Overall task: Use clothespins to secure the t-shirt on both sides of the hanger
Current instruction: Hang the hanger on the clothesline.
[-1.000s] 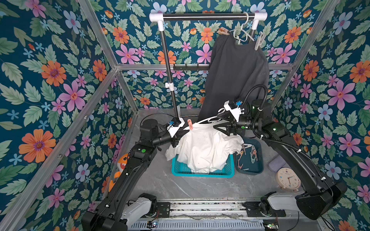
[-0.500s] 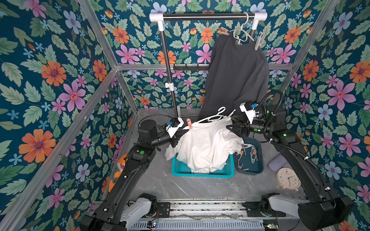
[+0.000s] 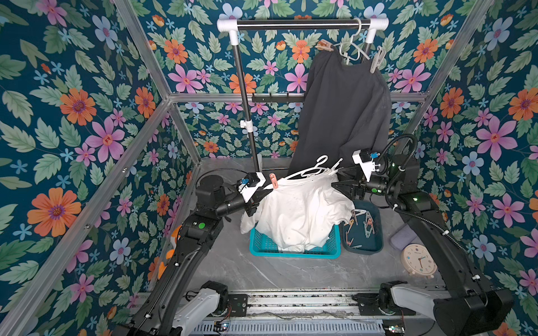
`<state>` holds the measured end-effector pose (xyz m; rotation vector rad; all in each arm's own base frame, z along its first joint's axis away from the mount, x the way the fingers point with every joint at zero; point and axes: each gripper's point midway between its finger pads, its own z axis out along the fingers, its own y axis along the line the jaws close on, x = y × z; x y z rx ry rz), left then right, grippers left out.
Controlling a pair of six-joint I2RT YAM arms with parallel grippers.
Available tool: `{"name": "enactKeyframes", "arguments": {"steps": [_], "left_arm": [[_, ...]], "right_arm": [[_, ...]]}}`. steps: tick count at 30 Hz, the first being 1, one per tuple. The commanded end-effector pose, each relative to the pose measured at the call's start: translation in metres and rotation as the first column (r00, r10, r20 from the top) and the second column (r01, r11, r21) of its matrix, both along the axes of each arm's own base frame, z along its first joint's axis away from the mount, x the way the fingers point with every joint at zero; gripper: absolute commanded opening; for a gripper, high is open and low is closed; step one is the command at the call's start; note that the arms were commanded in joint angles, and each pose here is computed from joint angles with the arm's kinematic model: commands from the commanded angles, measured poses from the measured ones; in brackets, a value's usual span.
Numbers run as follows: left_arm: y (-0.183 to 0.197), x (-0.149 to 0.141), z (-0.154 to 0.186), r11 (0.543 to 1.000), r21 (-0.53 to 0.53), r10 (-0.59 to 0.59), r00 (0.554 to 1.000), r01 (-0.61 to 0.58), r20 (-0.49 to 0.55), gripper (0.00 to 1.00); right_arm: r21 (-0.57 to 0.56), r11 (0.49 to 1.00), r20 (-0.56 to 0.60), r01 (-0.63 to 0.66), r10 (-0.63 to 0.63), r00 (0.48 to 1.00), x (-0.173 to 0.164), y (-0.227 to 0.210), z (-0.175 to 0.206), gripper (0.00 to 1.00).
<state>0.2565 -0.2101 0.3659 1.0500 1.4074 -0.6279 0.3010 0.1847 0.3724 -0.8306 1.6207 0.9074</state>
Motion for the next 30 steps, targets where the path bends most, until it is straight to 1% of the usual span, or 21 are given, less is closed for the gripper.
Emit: {"name": "enactKeyframes", "arguments": {"steps": [1, 3, 5, 8, 13, 15, 25, 30], "left_arm": [[-0.001, 0.001, 0.01, 1.0, -0.007, -0.009, 0.999, 0.009, 0.044, 0.0], [0.0, 0.004, 0.01, 1.0, -0.001, 0.001, 0.999, -0.001, 0.047, 0.0], [0.0, 0.005, 0.01, 1.0, 0.006, 0.005, 0.999, -0.006, 0.049, 0.0], [0.0, 0.004, 0.013, 1.0, -0.01, 0.002, 0.998, -0.002, 0.064, 0.0], [-0.001, 0.002, 0.018, 1.0, -0.021, -0.01, 0.998, 0.012, 0.066, 0.0], [-0.001, 0.001, 0.019, 1.0, -0.018, -0.015, 0.998, 0.016, 0.069, 0.0], [-0.001, -0.002, 0.021, 0.999, -0.021, -0.025, 0.997, 0.026, 0.074, 0.0], [-0.001, -0.001, 0.02, 0.999, -0.023, -0.026, 0.997, 0.027, 0.069, 0.0]], "right_arm": [[0.061, 0.995, 0.025, 0.078, -0.08, 0.996, 0.006, -0.018, 0.006, 0.81], [0.084, 0.991, 0.0, 0.102, -0.102, 0.995, 0.004, -0.029, -0.002, 0.81], [0.076, 0.987, -0.011, 0.138, -0.138, 0.99, 0.005, -0.035, -0.017, 0.81], [0.063, 0.987, -0.026, 0.146, -0.145, 0.989, 0.007, -0.036, -0.039, 0.8], [0.086, 0.982, -0.021, 0.168, -0.166, 0.986, 0.027, -0.045, -0.054, 0.8], [0.111, 0.981, -0.02, 0.157, -0.155, 0.988, 0.036, -0.049, -0.053, 0.8], [0.137, 0.988, -0.011, 0.075, -0.075, 0.997, 0.078, -0.046, -0.058, 0.8], [0.182, 0.983, -0.046, -0.011, 0.019, 0.999, 0.091, -0.038, -0.063, 0.79]]}}
